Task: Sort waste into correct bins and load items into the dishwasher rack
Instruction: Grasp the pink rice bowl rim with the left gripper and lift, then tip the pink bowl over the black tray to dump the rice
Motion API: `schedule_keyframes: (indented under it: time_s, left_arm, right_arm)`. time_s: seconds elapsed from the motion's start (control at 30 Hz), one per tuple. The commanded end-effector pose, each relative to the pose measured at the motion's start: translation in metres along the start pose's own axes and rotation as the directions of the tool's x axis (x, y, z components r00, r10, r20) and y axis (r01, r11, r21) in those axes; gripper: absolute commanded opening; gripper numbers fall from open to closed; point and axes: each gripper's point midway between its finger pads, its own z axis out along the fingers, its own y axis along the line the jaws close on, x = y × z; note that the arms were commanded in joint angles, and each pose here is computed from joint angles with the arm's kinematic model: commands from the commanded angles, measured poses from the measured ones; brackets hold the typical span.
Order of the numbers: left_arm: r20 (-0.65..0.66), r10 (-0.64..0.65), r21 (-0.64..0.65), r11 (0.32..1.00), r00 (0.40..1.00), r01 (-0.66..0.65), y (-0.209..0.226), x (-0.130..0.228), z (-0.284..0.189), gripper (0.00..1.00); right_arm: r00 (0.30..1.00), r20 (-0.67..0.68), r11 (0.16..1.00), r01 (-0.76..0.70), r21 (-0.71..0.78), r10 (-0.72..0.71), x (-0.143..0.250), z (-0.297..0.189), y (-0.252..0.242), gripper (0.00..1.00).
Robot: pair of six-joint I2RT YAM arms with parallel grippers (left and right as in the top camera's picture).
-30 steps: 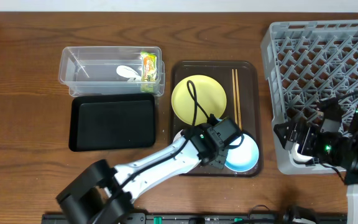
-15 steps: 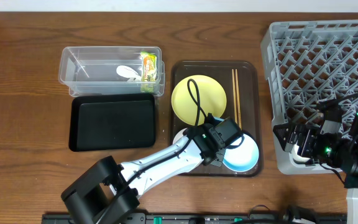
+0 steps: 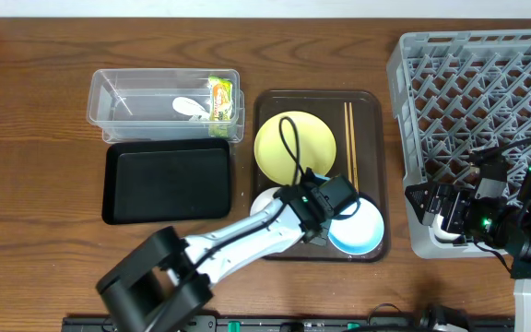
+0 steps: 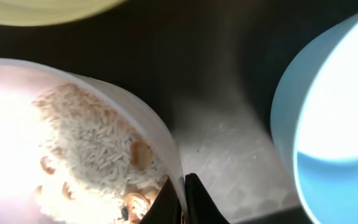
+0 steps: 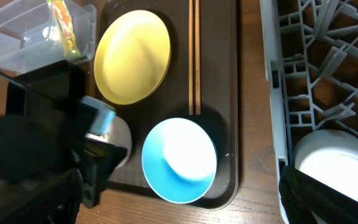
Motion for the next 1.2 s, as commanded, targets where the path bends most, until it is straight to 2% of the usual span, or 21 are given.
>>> schedule_keyframes:
  time_s: [0.0, 0.07, 0.17, 0.33, 0.47, 0.57, 0.7, 0.8, 0.97, 1.17]
  left_arm:
    - [0.066, -0.052, 0.029, 0.998, 0.996, 0.05, 0.016, -0.024, -0.033, 0.06]
    - [0.081, -0.09, 0.061, 0.995, 0.993, 0.085, 0.029, -0.031, -0.05, 0.06]
    - [0.089, -0.124, 0.187, 0.977, 0.988, 0.105, 0.041, -0.044, -0.076, 0.06]
    - [0.084, -0.22, 0.433, 0.886, 0.972, 0.164, 0.071, -0.064, -0.118, 0.06]
    - [0.046, -0.278, 0.624, 0.758, 0.959, 0.19, 0.108, -0.068, -0.138, 0.06]
    - [0.049, -0.323, 0.715, 0.672, 0.945, 0.192, 0.138, -0.066, -0.142, 0.06]
    - [0.092, -0.394, 0.862, 0.492, 0.915, 0.125, 0.169, -0.065, -0.151, 0.06]
    - [0.105, -0.45, 0.926, 0.369, 0.887, 0.078, 0.186, -0.064, -0.151, 0.06]
    - [0.057, -0.53, 0.975, 0.213, 0.846, 0.067, 0.207, -0.068, -0.135, 0.06]
    - [0.01, -0.545, 0.976, 0.188, 0.838, 0.11, 0.213, -0.068, -0.121, 0.06]
  right_arm:
    - [1.0, 0.019, 1.0, 0.023, -0.018, -0.023, -0.005, -0.004, 0.005, 0.98]
    - [1.0, 0.019, 1.0, 0.023, -0.018, -0.023, -0.005, -0.004, 0.005, 0.98]
    - [1.0, 0.019, 1.0, 0.023, -0.018, -0.023, -0.005, -0.004, 0.005, 0.98]
    - [1.0, 0.019, 1.0, 0.023, -0.018, -0.023, -0.005, -0.004, 0.005, 0.98]
    - [1.0, 0.019, 1.0, 0.023, -0.018, -0.023, -0.005, -0.004, 0.005, 0.98]
    - [1.0, 0.019, 1.0, 0.023, -0.018, -0.023, -0.005, -0.004, 0.005, 0.98]
    - [0.999, 0.021, 1.0, 0.025, -0.018, -0.024, -0.005, -0.004, 0.005, 0.98]
    - [0.999, 0.021, 1.0, 0.025, -0.018, -0.024, -0.005, -0.004, 0.005, 0.98]
    - [1.0, 0.021, 1.0, 0.024, -0.018, -0.024, -0.005, -0.004, 0.005, 0.97]
    - [0.999, 0.021, 1.0, 0.025, -0.018, -0.024, -0.005, -0.004, 0.005, 0.98]
